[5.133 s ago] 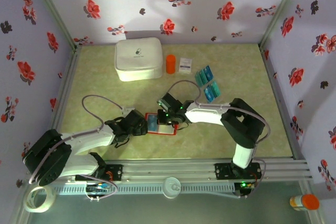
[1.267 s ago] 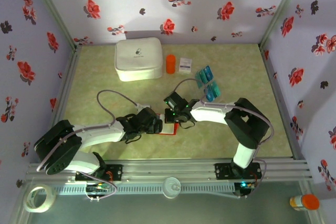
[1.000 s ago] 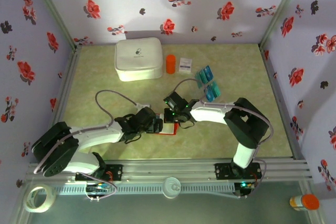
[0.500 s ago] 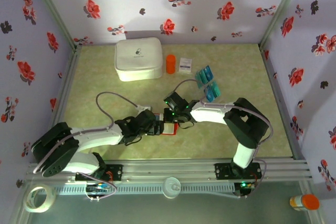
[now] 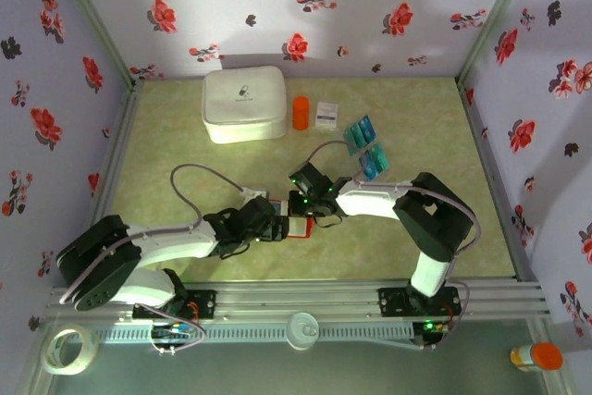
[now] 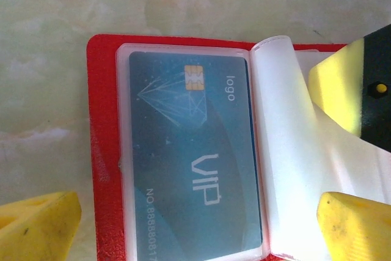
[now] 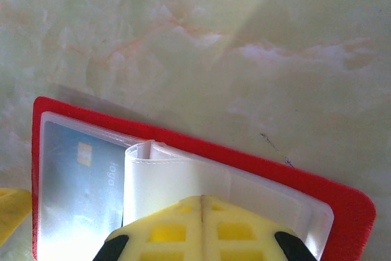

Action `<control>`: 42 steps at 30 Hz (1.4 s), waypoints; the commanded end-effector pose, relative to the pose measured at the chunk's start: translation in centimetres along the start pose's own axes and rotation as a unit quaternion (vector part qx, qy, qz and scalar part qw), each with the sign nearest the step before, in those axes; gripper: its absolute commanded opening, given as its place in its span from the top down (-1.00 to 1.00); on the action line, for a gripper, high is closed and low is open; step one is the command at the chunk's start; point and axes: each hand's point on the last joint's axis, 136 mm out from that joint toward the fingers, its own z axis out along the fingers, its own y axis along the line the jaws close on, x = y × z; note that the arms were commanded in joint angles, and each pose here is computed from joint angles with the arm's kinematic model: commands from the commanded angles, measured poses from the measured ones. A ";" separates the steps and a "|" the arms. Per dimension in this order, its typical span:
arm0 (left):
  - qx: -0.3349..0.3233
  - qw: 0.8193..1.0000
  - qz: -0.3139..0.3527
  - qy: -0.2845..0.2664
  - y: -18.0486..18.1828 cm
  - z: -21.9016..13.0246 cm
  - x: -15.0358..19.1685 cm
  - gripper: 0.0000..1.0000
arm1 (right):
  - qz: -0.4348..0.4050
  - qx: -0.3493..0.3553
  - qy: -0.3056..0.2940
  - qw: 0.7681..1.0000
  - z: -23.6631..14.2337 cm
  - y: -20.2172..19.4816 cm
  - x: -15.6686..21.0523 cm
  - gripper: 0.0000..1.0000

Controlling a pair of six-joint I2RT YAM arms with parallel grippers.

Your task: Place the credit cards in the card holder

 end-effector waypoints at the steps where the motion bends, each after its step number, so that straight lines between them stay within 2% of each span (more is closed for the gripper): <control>1: -0.003 1.000 0.016 0.000 0.0 0.5 0.6 -0.98 | 0.011 0.007 0.015 1.000 0.5 -0.8 0.9 1.00; 9: -0.016 1.000 0.019 0.010 0.9 1.0 1.6 -0.77 | 0.013 0.000 0.013 1.000 0.2 -0.3 0.7 1.00; 14: -0.017 1.000 0.015 0.009 1.1 0.9 1.7 -0.70 | 0.012 -0.003 0.008 1.000 -0.3 0.0 0.3 0.98; 17: -0.017 1.000 0.015 0.009 1.2 1.0 1.8 -0.67 | 0.013 -0.005 -0.001 1.000 -1.0 0.1 -0.1 0.88; 31: -0.015 1.000 0.012 0.008 1.2 1.0 1.9 -0.64 | 0.023 -0.002 -0.021 1.000 -2.3 -0.4 -0.5 0.13; 34: -0.015 1.000 0.013 0.008 1.2 1.0 1.9 -0.64 | 0.025 -0.001 -0.019 1.000 -2.0 -0.6 -0.4 0.05; 42: -0.015 1.000 0.012 0.006 1.2 0.9 1.7 -0.65 | 0.025 -0.029 -0.006 0.999 -1.1 0.6 -0.4 0.04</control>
